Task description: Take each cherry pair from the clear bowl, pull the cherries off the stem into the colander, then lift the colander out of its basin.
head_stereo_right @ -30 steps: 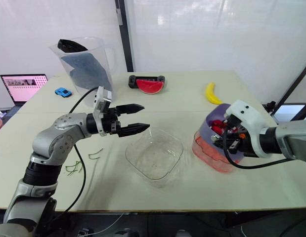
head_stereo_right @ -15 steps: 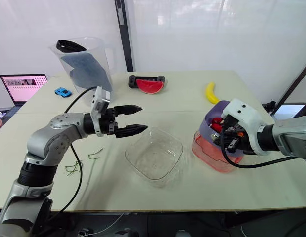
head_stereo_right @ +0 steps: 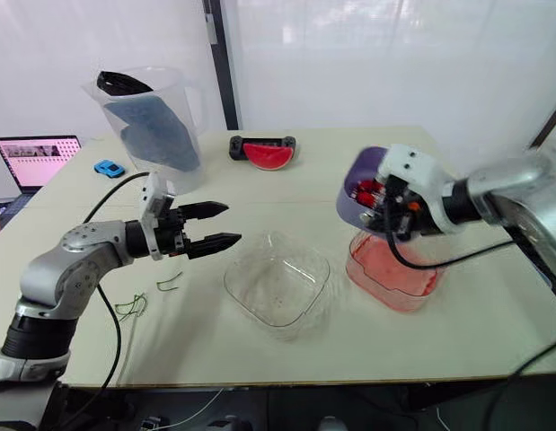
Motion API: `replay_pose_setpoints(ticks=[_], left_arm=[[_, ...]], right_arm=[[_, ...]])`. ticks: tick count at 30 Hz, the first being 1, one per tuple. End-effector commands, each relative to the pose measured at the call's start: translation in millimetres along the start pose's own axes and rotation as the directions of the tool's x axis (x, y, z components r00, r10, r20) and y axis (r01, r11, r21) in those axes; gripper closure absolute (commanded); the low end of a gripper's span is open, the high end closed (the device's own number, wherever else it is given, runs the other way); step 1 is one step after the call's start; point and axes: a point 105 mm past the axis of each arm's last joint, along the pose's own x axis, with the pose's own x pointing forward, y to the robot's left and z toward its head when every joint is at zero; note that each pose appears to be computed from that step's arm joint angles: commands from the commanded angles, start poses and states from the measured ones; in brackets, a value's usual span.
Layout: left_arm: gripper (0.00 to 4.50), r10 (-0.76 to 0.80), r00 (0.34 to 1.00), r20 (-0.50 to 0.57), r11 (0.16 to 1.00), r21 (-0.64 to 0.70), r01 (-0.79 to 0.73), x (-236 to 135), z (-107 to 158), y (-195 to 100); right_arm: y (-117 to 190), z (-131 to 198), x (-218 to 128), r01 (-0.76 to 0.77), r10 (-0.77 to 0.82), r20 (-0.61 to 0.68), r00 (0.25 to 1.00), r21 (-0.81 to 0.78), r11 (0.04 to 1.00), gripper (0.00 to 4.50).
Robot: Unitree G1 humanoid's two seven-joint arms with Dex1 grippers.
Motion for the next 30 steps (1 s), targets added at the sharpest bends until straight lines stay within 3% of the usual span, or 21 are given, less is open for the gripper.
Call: replay_pose_setpoints(ticks=[1, 5, 12, 19, 27, 28, 30], left_arm=[[0.0, 0.059, 0.998, 0.031, 0.996, 0.063, -0.061, -13, 13, -3], [0.0, 0.141, 0.99, 0.012, 0.988, 0.062, -0.142, -31, 8, -10], [0.0, 0.245, 0.969, -0.019, 0.968, 0.069, -0.243, -52, 6, -20], [0.0, 0.285, 0.958, -0.034, 0.957, 0.074, -0.282, -60, 7, -24], [0.0, 0.274, 0.961, -0.033, 0.96, 0.075, -0.271, -57, 8, -20], [0.0, 0.267, 0.963, -0.031, 0.962, 0.073, -0.264, -56, 8, -19], [0.0, 0.255, 0.967, -0.029, 0.965, 0.07, -0.253, -54, 8, -18]], right_arm=[[-21, 14, 16, -0.027, 0.026, -0.01, 1.0, -0.126, 0.992, 4.29], [-28, 24, 58, -0.13, 0.131, -0.004, 0.991, -0.183, 0.975, 4.29], [-25, 6, 114, -0.23, 0.225, -0.048, 0.973, -0.185, 0.955, 4.29], [-28, -8, 134, -0.229, 0.216, -0.087, 0.973, -0.193, 0.954, 4.29], [-43, 16, 112, -0.186, 0.19, 0.006, 0.982, -0.187, 0.965, 0.28], [-48, 21, 103, -0.168, 0.177, 0.032, 0.984, -0.183, 0.969, 0.03], [-53, 29, 91, -0.147, 0.163, 0.085, 0.983, -0.169, 0.975, 0.03]])
